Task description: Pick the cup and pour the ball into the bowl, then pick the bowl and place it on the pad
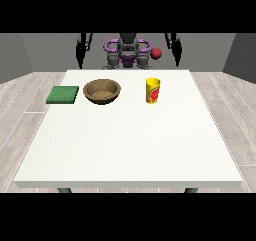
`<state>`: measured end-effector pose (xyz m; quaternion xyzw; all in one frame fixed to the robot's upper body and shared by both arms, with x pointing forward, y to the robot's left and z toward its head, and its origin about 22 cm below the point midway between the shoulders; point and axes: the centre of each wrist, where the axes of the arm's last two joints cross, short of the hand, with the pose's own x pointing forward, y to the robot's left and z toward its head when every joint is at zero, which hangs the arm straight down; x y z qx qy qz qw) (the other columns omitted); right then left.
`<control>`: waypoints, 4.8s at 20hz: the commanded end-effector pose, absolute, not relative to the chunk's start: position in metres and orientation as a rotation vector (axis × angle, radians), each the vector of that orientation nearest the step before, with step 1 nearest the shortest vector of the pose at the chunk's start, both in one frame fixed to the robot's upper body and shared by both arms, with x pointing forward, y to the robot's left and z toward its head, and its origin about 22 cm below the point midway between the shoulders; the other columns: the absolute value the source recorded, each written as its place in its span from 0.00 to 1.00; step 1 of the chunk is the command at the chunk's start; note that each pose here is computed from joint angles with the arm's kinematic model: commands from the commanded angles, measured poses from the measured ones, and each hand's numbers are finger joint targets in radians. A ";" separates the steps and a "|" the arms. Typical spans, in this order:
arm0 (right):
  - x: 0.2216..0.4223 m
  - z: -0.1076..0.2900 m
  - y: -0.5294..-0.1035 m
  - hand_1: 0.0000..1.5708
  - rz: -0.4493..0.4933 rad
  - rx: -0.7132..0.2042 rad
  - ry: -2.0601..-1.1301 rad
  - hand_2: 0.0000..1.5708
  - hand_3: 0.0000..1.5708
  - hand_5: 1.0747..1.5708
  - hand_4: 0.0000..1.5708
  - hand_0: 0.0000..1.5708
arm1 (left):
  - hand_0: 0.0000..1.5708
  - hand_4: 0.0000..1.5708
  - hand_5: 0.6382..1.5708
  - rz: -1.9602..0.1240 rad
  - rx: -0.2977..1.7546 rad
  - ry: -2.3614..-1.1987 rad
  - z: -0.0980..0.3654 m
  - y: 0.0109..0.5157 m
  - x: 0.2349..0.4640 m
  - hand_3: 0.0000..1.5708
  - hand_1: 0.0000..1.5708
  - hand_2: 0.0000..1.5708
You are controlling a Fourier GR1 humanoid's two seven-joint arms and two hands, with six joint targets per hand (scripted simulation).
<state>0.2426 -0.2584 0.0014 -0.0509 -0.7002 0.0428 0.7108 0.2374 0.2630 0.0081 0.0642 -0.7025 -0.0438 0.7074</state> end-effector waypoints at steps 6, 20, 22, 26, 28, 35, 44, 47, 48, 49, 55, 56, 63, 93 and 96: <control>0.245 0.035 -0.269 0.00 0.137 -0.147 -1.572 0.00 0.19 1.00 0.67 0.00 | 0.00 0.00 0.96 -0.141 0.139 -1.602 0.044 0.267 0.240 0.00 0.00 0.00; 0.248 0.137 -0.089 0.00 0.082 0.119 -1.613 0.00 0.00 1.00 0.23 0.00 | 0.00 0.00 0.95 0.079 -0.239 -1.627 0.104 0.211 0.252 0.00 0.00 0.00; 0.260 0.148 -0.098 0.00 0.145 0.122 -1.724 0.00 0.00 1.00 0.13 0.00 | 0.00 0.00 0.94 0.049 -0.206 -1.747 0.119 0.221 0.271 0.00 0.00 0.00; 0.265 0.139 -0.109 0.00 0.144 0.129 -1.827 0.00 0.00 1.00 0.00 0.00 | 0.00 0.00 0.94 0.023 -0.161 -1.909 0.141 0.239 0.291 0.00 0.00 0.00; 0.275 0.155 -0.114 0.00 0.139 0.122 -1.922 0.00 0.00 1.00 0.00 0.00 | 0.00 0.00 0.93 0.026 -0.135 -2.002 0.152 0.235 0.303 0.00 0.00 0.00; 0.277 0.188 -0.128 0.00 0.180 0.195 -2.007 0.00 0.00 0.99 0.00 0.00 | 0.00 0.00 0.86 -0.022 0.028 -2.059 0.132 0.259 0.334 0.00 0.00 0.00; 0.272 0.173 -0.159 0.00 0.138 0.126 -2.004 0.00 0.00 0.99 0.00 0.00 | 0.00 0.00 0.82 0.005 0.049 -2.001 0.034 0.272 0.334 0.00 0.00 0.00; 0.270 0.175 -0.166 0.00 0.128 0.129 -2.014 0.00 0.00 0.99 0.00 0.00 | 0.00 0.00 0.82 0.007 0.029 -1.979 0.011 0.279 0.333 0.00 0.00 0.00; 0.274 0.188 -0.170 0.00 0.129 0.130 -2.006 0.00 0.00 1.00 0.00 0.00 | 0.00 0.00 0.83 -0.007 0.031 -1.970 0.011 0.289 0.338 0.00 0.00 0.00; 0.272 0.197 -0.179 0.00 0.124 0.144 -1.991 0.00 0.00 1.00 0.00 0.00 | 0.00 0.00 0.83 0.006 0.021 -1.935 -0.001 0.284 0.334 0.00 0.00 0.00; 0.269 0.192 -0.200 0.00 0.112 0.136 -2.018 0.00 0.00 0.99 0.00 0.00 | 0.00 0.00 0.86 0.032 0.025 -1.983 -0.028 0.291 0.336 0.00 0.00 0.00; 0.256 0.183 -0.181 0.00 0.151 0.157 -2.044 0.00 0.00 0.99 0.00 0.00 | 0.00 0.00 0.85 0.081 0.085 -1.979 -0.020 0.293 0.349 0.00 0.00 0.00; 0.245 0.221 -0.227 0.00 0.202 0.191 -2.119 0.00 0.00 0.99 0.00 0.00 | 0.00 0.00 0.84 0.135 0.117 -2.016 -0.037 0.309 0.348 0.00 0.00 0.00; 0.256 0.186 -0.290 0.00 0.146 0.171 -1.950 0.00 0.00 0.98 0.16 0.00 | 0.89 0.69 0.97 -0.474 0.862 -1.887 0.001 0.241 0.401 1.00 0.89 1.00; 0.259 0.188 -0.274 0.00 0.168 0.218 -1.956 0.00 0.00 0.98 0.18 0.00 | 0.91 0.64 0.99 -0.560 1.024 -1.852 0.021 0.237 0.415 1.00 0.91 1.00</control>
